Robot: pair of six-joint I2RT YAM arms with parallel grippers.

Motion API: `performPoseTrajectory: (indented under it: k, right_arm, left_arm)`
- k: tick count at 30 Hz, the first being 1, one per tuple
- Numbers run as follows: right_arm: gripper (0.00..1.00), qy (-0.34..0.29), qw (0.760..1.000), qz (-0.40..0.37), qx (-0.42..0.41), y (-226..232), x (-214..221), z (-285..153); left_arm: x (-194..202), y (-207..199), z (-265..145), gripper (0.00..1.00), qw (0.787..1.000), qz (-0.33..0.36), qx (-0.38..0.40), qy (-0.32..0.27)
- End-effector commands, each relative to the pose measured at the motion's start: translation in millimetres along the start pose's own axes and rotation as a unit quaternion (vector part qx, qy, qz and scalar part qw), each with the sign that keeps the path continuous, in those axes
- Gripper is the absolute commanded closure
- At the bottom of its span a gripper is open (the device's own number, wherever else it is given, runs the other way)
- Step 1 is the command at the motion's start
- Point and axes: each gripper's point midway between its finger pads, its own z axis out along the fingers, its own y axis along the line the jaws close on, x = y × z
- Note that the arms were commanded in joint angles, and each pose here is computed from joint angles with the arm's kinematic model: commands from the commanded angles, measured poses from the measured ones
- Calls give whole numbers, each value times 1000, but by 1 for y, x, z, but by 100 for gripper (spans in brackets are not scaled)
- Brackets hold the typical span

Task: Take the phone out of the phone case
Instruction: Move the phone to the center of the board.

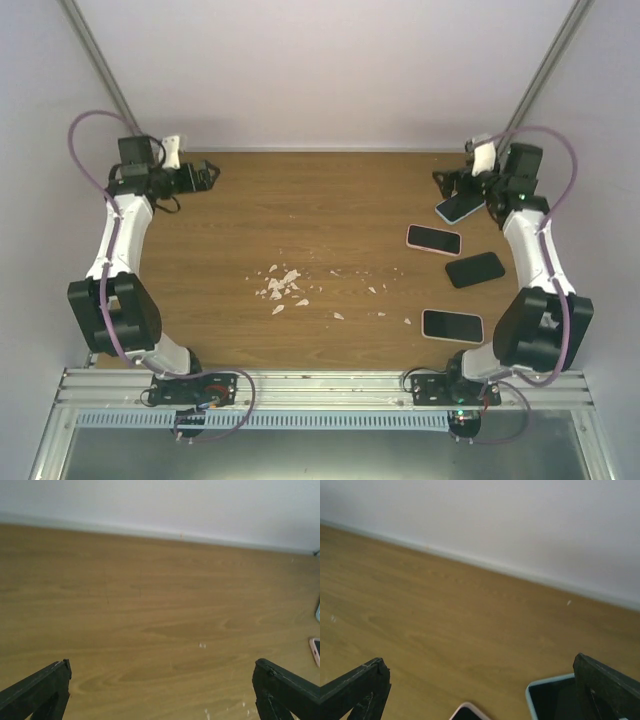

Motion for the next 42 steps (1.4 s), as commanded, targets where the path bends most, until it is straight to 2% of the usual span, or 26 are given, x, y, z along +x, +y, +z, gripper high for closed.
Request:
performPoseTrajectory:
  k: [1, 9, 16, 19, 26, 35, 42]
  right_arm:
    - [0, 2, 1000, 3, -1, 22, 19, -13]
    - [0, 29, 999, 31, -16, 51, 61, -30]
    - [0, 33, 998, 57, -12, 50, 71, -44]
    - [0, 35, 998, 58, 1, 39, 73, -51]
    - [0, 69, 990, 119, 37, -1, 97, -55]
    - [0, 128, 964, 223, 59, -49, 135, -33]
    - [1, 175, 952, 244, 57, -67, 165, -12]
  left_arm:
    - [12, -11, 0, 1, 1000, 12, -14, -17]
    - [52, -29, 2, 1, 999, 39, -12, -1]
    - [57, -44, -7, 1, 998, 61, 2, -15]
    - [55, -48, -8, 1, 998, 67, 9, -19]
    - [52, -49, -9, 1, 996, 84, 7, -27]
    - [51, -48, -9, 1, 996, 88, 3, -34]
    - [50, -45, -9, 1, 996, 86, -3, -37]
